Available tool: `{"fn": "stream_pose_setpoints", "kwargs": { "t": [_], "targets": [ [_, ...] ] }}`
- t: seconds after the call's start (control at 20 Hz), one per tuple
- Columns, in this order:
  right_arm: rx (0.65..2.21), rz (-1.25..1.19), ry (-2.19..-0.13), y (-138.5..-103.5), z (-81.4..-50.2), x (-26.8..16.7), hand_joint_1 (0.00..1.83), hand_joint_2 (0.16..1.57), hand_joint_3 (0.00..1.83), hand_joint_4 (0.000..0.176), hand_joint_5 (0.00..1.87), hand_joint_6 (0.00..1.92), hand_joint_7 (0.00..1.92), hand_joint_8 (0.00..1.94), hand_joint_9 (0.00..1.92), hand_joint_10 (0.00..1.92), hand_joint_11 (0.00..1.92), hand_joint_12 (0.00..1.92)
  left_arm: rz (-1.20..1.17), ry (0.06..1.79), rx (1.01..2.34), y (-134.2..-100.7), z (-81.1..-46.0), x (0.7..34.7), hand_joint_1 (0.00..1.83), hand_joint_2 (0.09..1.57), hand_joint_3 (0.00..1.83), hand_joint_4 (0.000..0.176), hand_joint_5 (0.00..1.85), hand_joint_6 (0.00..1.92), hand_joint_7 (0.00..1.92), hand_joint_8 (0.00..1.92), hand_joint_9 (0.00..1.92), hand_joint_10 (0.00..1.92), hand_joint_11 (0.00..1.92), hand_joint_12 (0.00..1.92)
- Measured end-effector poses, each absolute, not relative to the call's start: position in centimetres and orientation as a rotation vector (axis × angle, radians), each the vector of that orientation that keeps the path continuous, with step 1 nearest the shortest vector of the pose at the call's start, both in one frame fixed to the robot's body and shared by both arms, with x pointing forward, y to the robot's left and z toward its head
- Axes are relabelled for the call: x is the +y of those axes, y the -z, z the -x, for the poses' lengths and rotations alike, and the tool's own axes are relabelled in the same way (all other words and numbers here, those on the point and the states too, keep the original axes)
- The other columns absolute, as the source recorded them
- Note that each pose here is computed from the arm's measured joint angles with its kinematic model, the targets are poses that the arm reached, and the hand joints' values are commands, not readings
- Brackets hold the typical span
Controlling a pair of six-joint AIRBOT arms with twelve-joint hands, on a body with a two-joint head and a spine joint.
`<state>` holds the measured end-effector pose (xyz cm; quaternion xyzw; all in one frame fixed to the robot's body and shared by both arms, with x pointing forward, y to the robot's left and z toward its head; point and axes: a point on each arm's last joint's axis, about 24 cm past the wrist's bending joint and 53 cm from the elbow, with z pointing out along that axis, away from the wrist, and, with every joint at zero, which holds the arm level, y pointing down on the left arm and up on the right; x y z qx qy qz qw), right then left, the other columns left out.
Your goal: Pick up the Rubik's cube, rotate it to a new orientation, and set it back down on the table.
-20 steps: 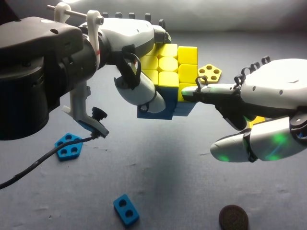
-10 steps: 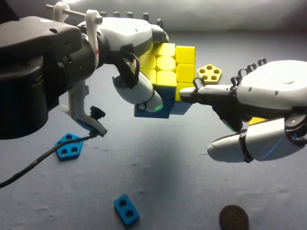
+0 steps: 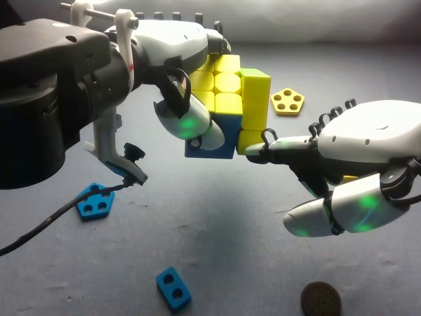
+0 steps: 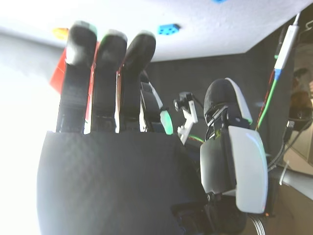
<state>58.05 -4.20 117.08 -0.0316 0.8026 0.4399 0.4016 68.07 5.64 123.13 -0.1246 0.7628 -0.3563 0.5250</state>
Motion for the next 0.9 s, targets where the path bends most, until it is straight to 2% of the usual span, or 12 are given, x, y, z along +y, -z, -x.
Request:
{"fn": "stream_pose_setpoints", "kwargs": {
  "t": [0.25,0.3,0.8,0.9],
  "targets": [
    [1.990,0.071,-1.126,-117.9,-58.6,-4.2,0.20,1.20,0.00,0.000,0.10,0.01,0.59,1.54,0.53,1.83,0.48,1.92,0.300,0.851,1.824,-123.2,-68.1,5.7,1.03,1.40,0.00,0.015,0.52,1.67,0.48,1.83,0.36,1.92,0.39,1.92],
    [1.978,0.069,-1.129,-118.2,-58.8,-4.3,0.20,1.20,0.00,0.000,0.11,0.00,0.59,1.55,0.52,1.84,0.45,1.92,0.300,0.850,1.824,-123.2,-68.1,5.7,1.04,1.40,0.00,0.000,0.53,1.63,0.49,1.85,0.35,1.92,0.37,1.92],
    [1.962,0.058,-1.120,-118.3,-59.9,-4.5,0.20,1.21,0.00,0.000,0.11,0.01,0.60,1.54,0.55,1.83,0.53,1.92,0.308,0.835,1.819,-123.2,-68.3,6.1,1.04,1.39,0.00,0.000,0.54,1.62,0.49,1.85,0.36,1.92,0.39,1.92],
    [1.962,0.060,-1.121,-118.2,-60.1,-4.4,0.20,1.21,0.00,0.000,0.11,0.01,0.61,1.56,0.58,1.83,0.55,1.92,0.308,0.832,1.818,-123.2,-68.3,6.1,1.02,1.41,0.00,0.009,0.52,1.67,0.47,1.86,0.35,1.92,0.39,1.92]
  ]
}}
